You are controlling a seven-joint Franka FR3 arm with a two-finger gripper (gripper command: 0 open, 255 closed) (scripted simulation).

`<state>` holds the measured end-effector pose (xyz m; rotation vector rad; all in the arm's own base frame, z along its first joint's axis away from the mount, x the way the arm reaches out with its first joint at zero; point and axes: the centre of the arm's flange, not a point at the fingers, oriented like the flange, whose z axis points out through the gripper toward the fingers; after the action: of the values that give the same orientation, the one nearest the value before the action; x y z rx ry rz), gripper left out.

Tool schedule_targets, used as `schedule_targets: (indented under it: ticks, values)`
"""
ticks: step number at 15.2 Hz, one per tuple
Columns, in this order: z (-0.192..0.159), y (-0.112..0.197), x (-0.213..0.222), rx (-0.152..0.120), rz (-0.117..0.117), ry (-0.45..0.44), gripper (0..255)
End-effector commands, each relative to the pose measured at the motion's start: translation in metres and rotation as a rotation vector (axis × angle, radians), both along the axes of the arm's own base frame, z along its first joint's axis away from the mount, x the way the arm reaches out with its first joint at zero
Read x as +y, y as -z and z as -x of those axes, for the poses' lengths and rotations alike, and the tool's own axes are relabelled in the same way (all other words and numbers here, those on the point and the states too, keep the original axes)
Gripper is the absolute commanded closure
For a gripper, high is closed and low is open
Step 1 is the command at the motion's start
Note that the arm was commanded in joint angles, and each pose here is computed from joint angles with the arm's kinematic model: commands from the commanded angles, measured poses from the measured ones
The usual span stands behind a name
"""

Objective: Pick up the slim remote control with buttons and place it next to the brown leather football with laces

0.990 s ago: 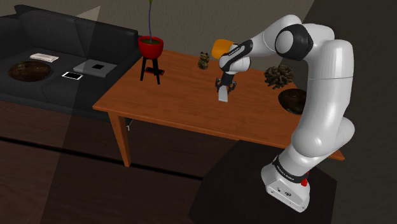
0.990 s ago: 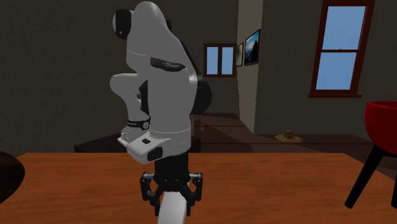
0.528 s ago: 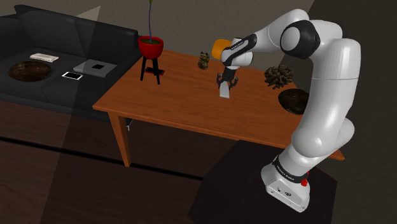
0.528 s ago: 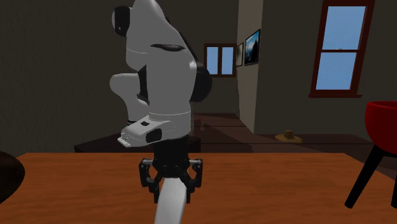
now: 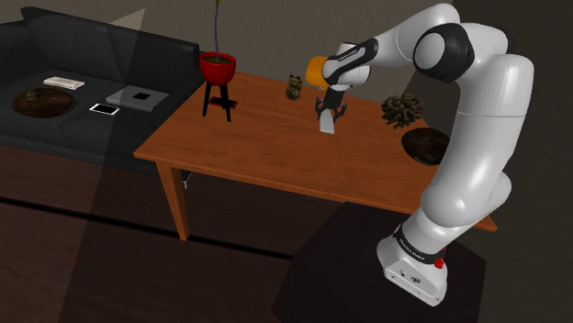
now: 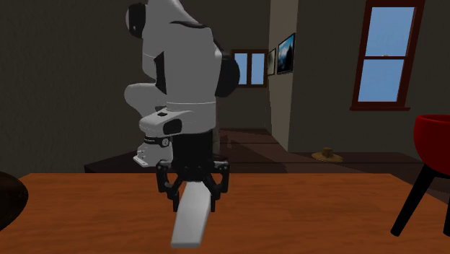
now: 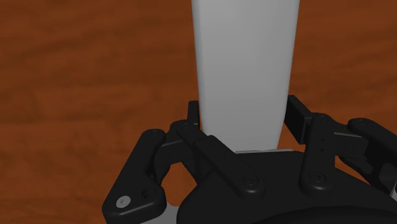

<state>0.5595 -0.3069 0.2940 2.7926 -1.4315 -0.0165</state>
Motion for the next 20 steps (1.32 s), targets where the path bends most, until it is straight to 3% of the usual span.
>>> schedule_targets:
  ticks: [1, 20]
  values:
    - [0.000, -0.010, 0.000, 0.000, 0.000, 0.000, 255]
    - [0.000, -0.111, 0.000, 0.000, 0.000, 0.000, 255]
